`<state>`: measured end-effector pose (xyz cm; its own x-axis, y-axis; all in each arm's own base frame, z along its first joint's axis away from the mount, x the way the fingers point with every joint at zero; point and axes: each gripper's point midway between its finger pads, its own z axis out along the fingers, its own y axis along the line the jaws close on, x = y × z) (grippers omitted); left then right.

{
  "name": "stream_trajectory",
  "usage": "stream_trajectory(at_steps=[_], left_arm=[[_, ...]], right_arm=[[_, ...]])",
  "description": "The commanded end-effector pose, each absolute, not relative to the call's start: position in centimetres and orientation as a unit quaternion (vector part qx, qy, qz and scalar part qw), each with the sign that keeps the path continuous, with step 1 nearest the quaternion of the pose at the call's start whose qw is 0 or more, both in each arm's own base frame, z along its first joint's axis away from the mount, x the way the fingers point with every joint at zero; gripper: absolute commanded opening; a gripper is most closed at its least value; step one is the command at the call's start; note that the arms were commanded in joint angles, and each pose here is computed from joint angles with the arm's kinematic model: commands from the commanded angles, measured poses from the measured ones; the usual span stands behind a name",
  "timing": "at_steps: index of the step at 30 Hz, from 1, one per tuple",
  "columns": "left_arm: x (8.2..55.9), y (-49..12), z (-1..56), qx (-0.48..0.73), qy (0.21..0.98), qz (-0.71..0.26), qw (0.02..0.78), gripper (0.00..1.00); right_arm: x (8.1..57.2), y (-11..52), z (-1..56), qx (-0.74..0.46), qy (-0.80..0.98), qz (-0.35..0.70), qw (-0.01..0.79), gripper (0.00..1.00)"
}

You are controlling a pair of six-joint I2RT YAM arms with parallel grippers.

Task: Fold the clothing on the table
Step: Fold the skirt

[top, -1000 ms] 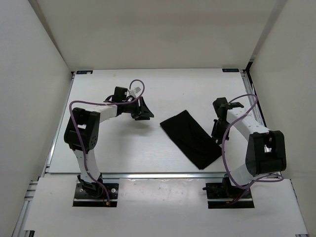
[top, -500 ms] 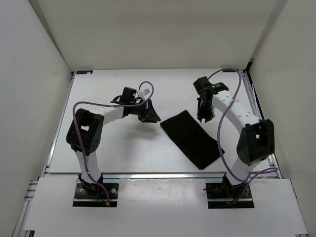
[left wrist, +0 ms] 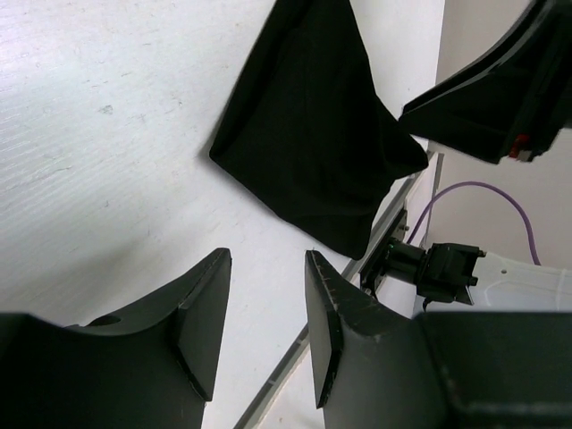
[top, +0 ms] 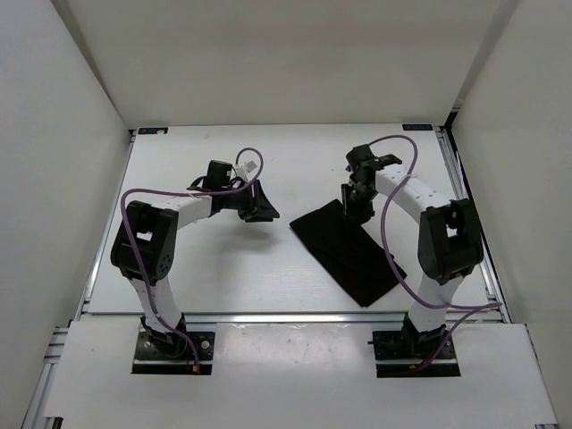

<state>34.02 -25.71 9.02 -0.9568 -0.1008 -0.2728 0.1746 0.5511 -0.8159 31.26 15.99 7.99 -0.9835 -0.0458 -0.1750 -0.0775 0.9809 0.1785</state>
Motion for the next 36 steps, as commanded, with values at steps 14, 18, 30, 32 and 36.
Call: stream_trajectory(at_steps=[14, 18, 30, 32, 36], left_arm=[[33.6, -25.7, 11.3, 0.032, 0.852, -0.494, 0.173, 0.49], [33.3, -25.8, 11.5, 0.033, 0.85, -0.497, 0.172, 0.49], [32.8, -25.9, 11.7, 0.032, 0.852, -0.493, 0.175, 0.49], [32.6, -26.1, 11.9, 0.036, 0.85, -0.494, 0.177, 0.49], [32.4, -26.1, 12.0, 0.034, 0.851, -0.494, 0.176, 0.49]], right_arm=[[27.5, 15.5, 4.2, -0.063, 0.993, 0.09, 0.032, 0.24], [27.6, 14.8, 4.2, -0.066, 0.995, 0.072, 0.035, 0.01], [32.0, 10.4, 6.7, -0.024, 0.992, 0.085, 0.087, 0.0], [32.2, 10.2, 5.6, -0.019, 0.993, 0.091, 0.079, 0.0], [32.3, 9.4, 3.4, -0.007, 0.995, 0.083, 0.063, 0.11]])
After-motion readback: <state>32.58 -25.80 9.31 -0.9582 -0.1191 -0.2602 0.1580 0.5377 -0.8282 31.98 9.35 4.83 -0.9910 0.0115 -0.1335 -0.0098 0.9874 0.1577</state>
